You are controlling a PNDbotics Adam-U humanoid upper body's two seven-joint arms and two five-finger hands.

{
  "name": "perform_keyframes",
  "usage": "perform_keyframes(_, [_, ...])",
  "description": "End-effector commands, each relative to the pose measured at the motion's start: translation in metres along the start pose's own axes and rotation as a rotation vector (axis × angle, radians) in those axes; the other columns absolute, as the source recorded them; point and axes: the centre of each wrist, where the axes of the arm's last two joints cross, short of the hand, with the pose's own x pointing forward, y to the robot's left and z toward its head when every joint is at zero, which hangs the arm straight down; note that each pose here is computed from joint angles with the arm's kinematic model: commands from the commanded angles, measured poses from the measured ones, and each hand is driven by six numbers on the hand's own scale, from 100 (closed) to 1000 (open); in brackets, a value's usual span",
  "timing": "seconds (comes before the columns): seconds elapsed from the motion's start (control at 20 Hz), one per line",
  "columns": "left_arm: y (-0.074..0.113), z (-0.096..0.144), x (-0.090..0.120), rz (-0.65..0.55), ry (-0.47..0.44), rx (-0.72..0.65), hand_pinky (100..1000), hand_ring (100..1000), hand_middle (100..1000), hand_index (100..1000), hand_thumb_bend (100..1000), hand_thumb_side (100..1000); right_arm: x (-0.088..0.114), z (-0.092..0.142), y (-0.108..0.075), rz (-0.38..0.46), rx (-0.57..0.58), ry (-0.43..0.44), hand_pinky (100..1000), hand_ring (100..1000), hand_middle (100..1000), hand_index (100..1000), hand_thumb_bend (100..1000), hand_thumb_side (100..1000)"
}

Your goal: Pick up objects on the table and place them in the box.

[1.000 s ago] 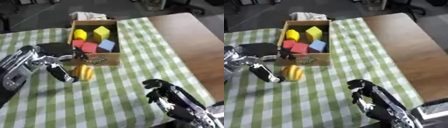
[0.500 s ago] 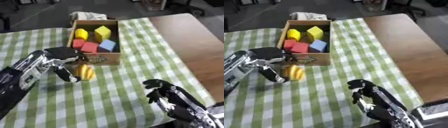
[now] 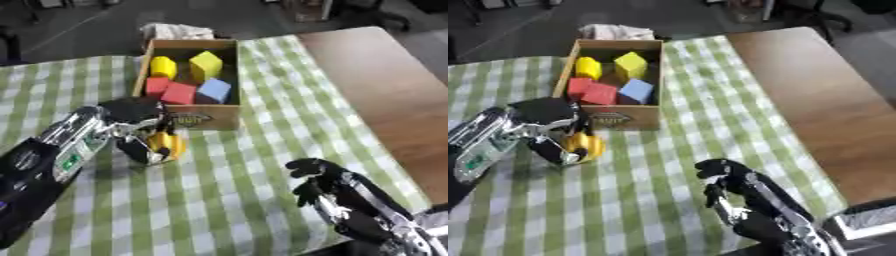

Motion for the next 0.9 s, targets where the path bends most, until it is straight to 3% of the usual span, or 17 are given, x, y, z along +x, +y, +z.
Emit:
perform_keyframes(0.05, [0.055,0.031,0.005,-0.045,-0.012,0.152,489,409,372,588,100,236,0.004,0.0,-0.004,0.018,-0.001,-0.01,685,494,824,751,100,478])
perform_keyframes(0.2, [0.087,0.043,0.008,-0.065,0.021,0.258,503,420,384,602,173,226,0.004,0.0,-0.003,0.017,0.001,-0.008,685,494,824,751,100,478])
perform_keyframes(0.35, [0.092,0.028,-0.005,-0.065,0.11,0.298,513,427,391,609,200,225,0.004,-0.001,-0.003,0.014,0.004,-0.01,685,494,824,751,100,478])
perform_keyframes(0.65, [0.057,-0.033,-0.044,0.015,0.297,0.301,507,433,394,617,129,218,0.006,-0.003,-0.001,0.005,0.015,-0.022,684,494,824,751,100,478])
perform_keyframes(0.9, [0.036,-0.053,-0.061,0.05,0.393,0.317,565,506,483,697,144,237,0.007,-0.005,-0.001,0.0,0.022,-0.027,684,494,824,750,100,478])
